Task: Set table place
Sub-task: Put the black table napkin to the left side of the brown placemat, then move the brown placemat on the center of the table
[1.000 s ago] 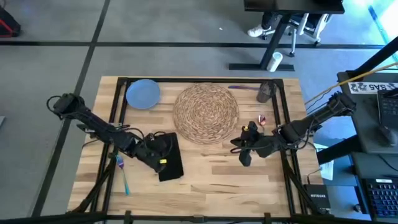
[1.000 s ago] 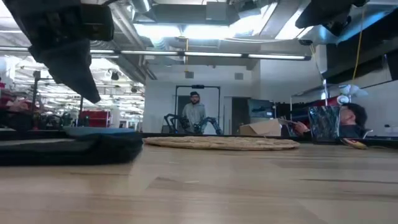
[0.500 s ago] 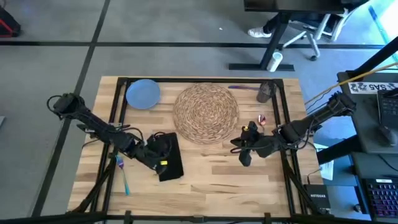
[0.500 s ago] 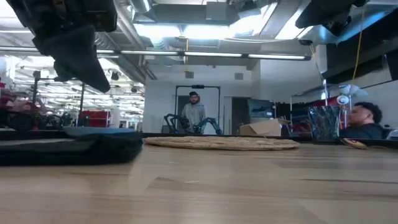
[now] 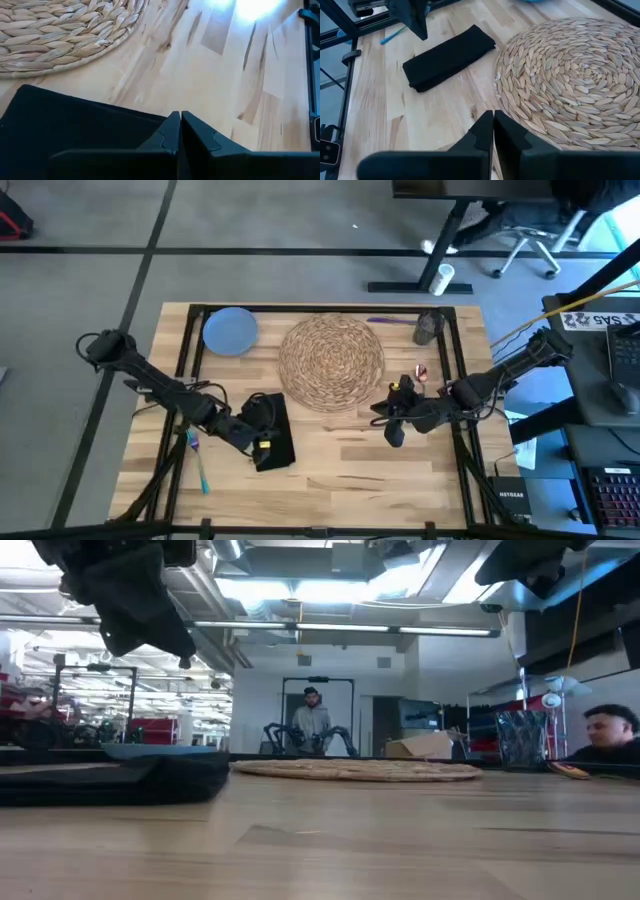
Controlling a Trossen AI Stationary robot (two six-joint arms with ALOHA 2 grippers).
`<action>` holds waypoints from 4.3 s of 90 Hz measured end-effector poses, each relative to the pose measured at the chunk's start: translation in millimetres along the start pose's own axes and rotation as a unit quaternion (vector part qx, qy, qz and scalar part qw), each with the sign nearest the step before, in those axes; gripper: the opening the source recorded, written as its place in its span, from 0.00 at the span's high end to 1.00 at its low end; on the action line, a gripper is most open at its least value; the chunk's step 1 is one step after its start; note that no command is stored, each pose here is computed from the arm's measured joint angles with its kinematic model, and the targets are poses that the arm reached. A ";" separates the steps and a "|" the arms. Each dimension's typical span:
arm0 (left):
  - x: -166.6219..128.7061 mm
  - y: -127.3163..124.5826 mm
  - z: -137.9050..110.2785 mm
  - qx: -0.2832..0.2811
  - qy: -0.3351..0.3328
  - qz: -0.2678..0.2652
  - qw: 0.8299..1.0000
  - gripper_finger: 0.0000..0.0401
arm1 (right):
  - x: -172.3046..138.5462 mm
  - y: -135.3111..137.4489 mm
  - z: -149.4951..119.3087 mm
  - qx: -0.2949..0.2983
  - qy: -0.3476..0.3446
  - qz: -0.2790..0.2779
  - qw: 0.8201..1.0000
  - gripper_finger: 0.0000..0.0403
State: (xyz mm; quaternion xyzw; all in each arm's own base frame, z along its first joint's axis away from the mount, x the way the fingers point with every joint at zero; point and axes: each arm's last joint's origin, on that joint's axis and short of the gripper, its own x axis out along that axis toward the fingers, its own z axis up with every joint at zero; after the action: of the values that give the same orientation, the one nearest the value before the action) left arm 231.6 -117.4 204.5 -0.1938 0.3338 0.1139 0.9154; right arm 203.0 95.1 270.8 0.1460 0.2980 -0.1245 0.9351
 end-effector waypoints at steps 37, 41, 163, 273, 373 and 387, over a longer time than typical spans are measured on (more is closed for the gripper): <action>10.4 -21.7 12.6 0.031 -0.001 -0.008 0.999 1.00 | 0.0 0.0 0.1 0.000 0.000 0.000 1.000 1.00; 12.3 -21.9 11.2 0.030 0.004 -0.007 1.000 1.00 | 0.0 0.0 0.0 0.000 0.000 0.000 1.000 1.00; 47.9 -25.4 -58.3 -0.007 0.142 0.076 0.987 1.00 | 0.0 0.0 -0.1 0.013 0.001 0.001 1.000 1.00; 26.2 -22.5 -61.1 -0.038 0.117 0.132 0.984 1.00 | 29.6 -16.8 13.4 0.037 -0.009 -0.057 0.998 1.00; 0.2 -34.2 -6.6 -0.045 -0.082 0.052 0.994 1.00 | 192.9 -122.4 1.7 0.027 0.043 -0.293 0.955 1.00; 1.3 -30.8 -1.9 -0.048 -0.093 0.064 0.992 1.00 | 207.8 -128.2 -14.5 0.026 0.088 -0.279 0.956 1.00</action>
State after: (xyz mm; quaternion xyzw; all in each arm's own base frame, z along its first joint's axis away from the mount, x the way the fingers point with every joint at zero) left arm 241.8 -145.8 211.0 -0.2043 0.2528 0.2053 0.9232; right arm 318.9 -49.0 110.6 0.0919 0.4050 -0.3744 0.8291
